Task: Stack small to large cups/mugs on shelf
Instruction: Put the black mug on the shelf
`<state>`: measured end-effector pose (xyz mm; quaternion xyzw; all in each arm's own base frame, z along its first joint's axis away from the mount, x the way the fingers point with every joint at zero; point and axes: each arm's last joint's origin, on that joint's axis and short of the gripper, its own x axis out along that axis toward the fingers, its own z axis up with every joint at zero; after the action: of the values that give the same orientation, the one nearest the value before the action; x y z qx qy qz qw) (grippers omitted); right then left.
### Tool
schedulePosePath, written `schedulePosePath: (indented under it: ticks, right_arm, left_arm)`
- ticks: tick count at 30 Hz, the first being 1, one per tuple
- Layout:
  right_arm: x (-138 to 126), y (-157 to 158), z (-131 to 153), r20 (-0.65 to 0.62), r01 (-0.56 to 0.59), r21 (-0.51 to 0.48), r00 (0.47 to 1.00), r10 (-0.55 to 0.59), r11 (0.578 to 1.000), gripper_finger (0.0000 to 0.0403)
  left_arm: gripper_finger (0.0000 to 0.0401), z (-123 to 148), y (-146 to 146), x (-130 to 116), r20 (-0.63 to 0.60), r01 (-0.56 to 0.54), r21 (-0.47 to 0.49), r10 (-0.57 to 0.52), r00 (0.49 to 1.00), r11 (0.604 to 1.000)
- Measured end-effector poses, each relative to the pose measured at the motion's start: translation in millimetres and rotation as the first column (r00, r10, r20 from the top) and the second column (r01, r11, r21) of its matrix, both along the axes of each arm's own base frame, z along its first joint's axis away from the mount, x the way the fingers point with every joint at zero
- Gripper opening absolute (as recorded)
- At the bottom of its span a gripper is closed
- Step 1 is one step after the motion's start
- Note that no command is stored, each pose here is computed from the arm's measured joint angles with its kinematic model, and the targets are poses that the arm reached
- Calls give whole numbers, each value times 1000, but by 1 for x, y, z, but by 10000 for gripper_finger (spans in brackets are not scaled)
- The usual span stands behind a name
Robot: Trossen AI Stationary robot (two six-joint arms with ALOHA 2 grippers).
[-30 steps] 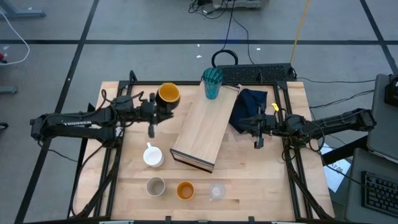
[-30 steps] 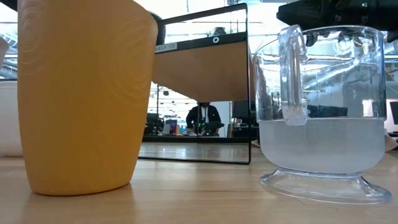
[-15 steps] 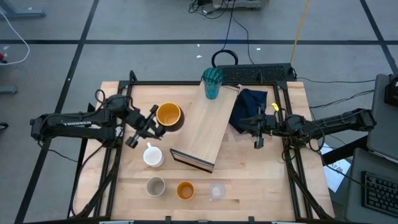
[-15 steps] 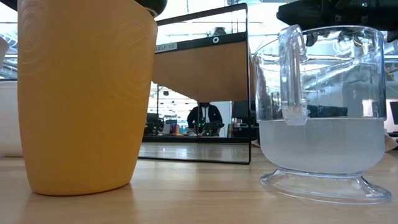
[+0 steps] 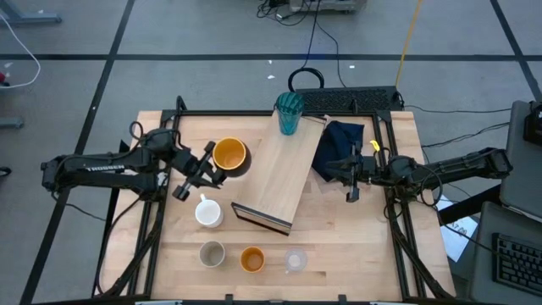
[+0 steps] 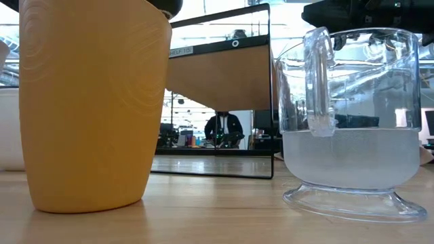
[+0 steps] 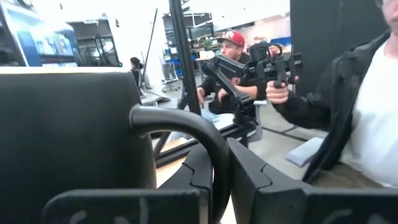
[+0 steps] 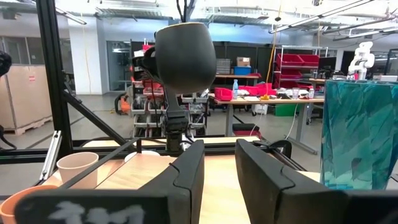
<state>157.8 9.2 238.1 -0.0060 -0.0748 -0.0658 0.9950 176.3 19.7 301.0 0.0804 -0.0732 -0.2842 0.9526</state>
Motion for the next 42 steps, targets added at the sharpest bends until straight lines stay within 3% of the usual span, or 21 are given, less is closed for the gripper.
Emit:
schedulePosePath:
  ticks: [7,14,23,29,42]
  right_arm:
    - [0,0,0,5,-1,8,1000,1,1000,84]
    - [0,0,1,10,-2,16,1000,2,1000,84]
    - [0,0,1,9,-2,15,1000,2,1000,84]
    - [0,0,1,9,-2,15,1000,2,1000,84]
    - [0,0,0,1,-2,14,1000,2,1000,84]
  left_arm:
    - [24,-8,24,14,-17,-74,-20,74,997,997]
    - [24,-15,45,35,-20,8,-73,-9,1000,997]
    - [24,-6,55,63,-47,95,-73,-98,994,993]
    - [24,-3,55,65,-42,130,-60,-133,990,990]
    - [24,-7,62,64,-57,83,-41,-86,995,996]
